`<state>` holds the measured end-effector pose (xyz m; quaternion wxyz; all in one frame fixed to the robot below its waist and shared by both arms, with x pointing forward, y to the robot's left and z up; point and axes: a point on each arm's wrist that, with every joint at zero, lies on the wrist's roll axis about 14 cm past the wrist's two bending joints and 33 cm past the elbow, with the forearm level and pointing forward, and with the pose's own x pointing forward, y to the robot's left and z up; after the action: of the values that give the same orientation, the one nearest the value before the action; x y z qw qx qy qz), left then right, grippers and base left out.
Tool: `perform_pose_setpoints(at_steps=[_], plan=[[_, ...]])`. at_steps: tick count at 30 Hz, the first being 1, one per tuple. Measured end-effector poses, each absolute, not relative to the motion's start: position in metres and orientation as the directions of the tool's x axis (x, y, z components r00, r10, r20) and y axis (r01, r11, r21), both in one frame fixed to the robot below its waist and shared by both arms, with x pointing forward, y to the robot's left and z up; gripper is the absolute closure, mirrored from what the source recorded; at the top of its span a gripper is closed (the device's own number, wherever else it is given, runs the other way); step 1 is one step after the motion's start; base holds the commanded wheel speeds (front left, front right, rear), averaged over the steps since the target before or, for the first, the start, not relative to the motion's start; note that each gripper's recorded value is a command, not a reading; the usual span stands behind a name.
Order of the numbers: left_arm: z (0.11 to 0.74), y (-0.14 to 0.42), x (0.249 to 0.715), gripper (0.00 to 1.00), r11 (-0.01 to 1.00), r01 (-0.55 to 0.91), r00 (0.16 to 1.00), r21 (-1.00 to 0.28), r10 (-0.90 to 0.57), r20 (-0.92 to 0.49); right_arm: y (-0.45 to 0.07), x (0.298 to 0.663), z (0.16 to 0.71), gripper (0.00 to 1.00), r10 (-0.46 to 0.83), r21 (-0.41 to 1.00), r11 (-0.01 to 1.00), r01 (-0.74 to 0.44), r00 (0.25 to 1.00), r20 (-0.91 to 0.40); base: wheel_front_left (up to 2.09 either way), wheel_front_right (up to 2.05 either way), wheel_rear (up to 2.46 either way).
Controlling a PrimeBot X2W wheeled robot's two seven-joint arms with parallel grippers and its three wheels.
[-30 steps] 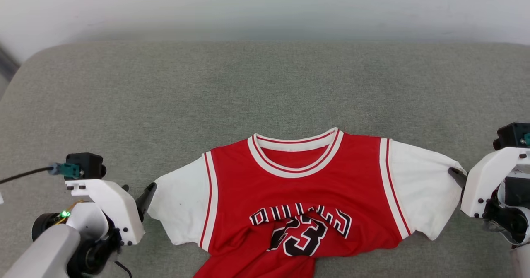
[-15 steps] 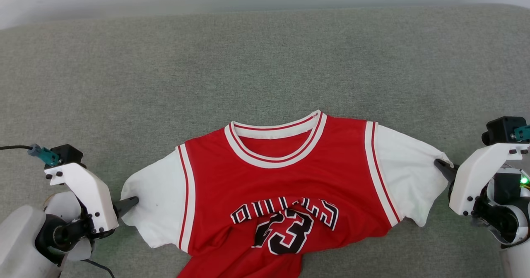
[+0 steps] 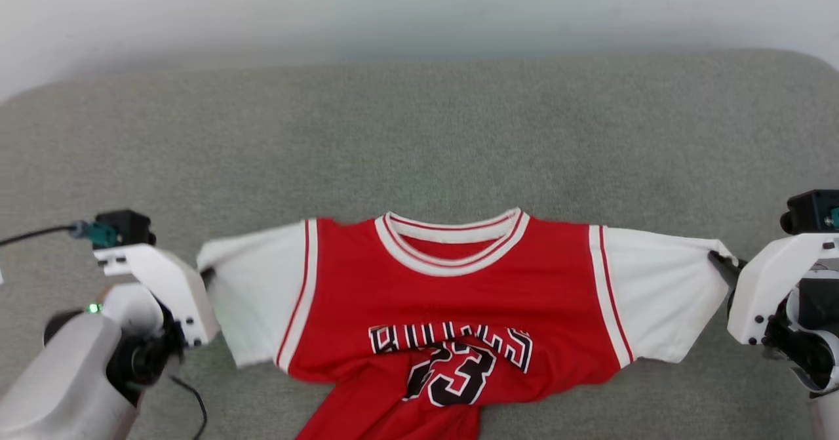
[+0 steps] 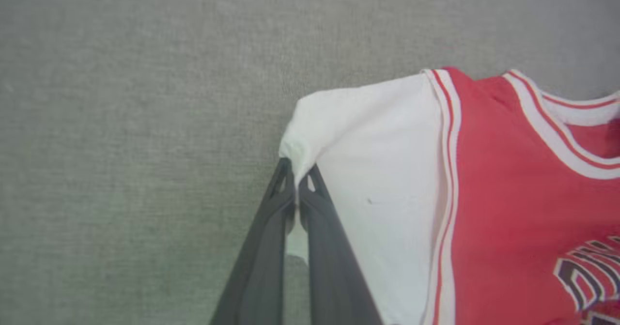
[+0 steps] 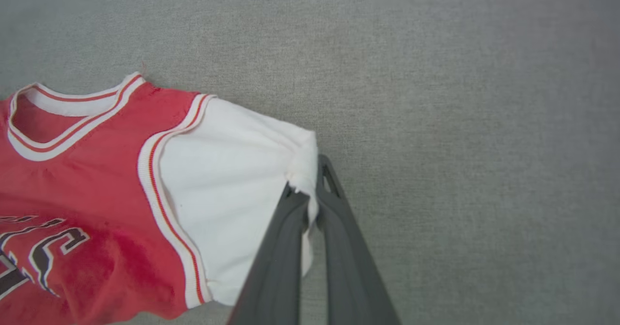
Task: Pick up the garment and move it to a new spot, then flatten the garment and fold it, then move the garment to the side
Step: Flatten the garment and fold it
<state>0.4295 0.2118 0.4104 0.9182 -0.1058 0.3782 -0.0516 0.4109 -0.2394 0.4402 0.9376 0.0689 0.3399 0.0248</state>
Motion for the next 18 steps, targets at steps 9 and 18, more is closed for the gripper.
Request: perform_pose_setpoints(at_steps=[9,18], plan=[[0.545,0.200,0.479,1.00,0.980,0.083,0.940,-0.178,-0.137,-0.313,-0.241,0.443,0.514,1.00,0.074,0.076,0.996,-0.044,0.890,-0.450,0.00,0.00,0.00],[0.633,0.192,0.536,1.00,0.987,0.089,0.992,-0.136,-0.099,-0.072,-0.247,0.504,0.603,1.00,0.052,0.011,0.999,-0.051,0.975,-0.217,0.00,0.00,0.00]])
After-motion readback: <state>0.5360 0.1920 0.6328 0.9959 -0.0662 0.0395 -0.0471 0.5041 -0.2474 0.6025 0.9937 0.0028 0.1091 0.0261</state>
